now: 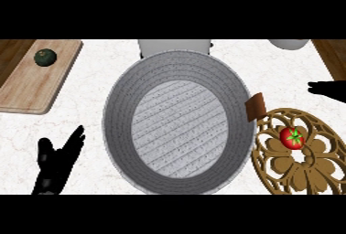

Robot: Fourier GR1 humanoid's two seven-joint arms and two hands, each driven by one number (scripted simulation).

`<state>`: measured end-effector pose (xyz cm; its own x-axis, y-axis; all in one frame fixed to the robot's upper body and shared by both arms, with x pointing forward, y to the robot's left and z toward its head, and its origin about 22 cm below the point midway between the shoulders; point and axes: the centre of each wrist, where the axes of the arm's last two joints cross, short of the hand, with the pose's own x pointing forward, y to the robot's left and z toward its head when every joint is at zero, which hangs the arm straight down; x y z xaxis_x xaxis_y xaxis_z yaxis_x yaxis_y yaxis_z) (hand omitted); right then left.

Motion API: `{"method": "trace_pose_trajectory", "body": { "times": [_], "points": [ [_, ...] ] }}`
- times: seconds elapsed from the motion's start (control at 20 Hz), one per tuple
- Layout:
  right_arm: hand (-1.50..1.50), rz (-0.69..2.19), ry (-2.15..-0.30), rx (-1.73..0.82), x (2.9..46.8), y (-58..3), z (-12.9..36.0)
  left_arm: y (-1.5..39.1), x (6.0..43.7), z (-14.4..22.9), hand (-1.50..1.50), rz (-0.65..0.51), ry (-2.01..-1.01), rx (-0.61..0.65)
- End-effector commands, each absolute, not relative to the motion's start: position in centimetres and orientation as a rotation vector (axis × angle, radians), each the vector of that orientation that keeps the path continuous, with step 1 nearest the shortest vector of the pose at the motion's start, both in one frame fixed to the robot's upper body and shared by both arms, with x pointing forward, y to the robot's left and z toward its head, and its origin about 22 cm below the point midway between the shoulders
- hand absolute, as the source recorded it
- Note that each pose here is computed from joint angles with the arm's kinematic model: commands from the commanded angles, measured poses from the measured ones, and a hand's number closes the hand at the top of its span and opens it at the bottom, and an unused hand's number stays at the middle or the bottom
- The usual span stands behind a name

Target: Pick the tomato from the placemat and place it in the basket

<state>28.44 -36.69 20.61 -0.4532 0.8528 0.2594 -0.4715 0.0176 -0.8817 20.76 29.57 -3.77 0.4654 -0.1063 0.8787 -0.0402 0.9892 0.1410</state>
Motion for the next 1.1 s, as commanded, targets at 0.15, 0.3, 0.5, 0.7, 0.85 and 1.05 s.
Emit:
{"method": "trace_pose_trajectory", "body": {
  "times": [0.15,0.3,0.5,0.7,0.85,1.05],
  "points": [
    [-1.5,1.671,-1.201,-0.45,27.6,-36.8,16.9,30.2,18.9,-4.3,0.0,-0.014,-1.019,0.164],
    [-1.5,1.659,-1.212,-0.439,29.7,-36.3,14.1,29.7,18.4,-5.9,0.0,-0.035,-1.011,0.151],
    [-1.5,1.653,-1.214,-0.432,29.2,-37.1,12.1,29.1,19.6,-5.8,0.0,-0.038,-1.001,0.165],
    [-1.5,1.664,-1.215,-0.451,29.5,-37.2,11.9,29.0,18.4,-4.7,0.0,-0.04,-1.003,0.137],
    [-1.5,1.661,-1.219,-0.441,29.4,-36.7,11.9,29.6,18.8,-4.4,0.0,-0.032,-1.001,0.163],
    [-1.5,1.653,-1.237,-0.444,31.3,-37.1,11.5,29.1,19.3,-4.4,0.0,-0.043,-1.026,0.152]
  ]
}}
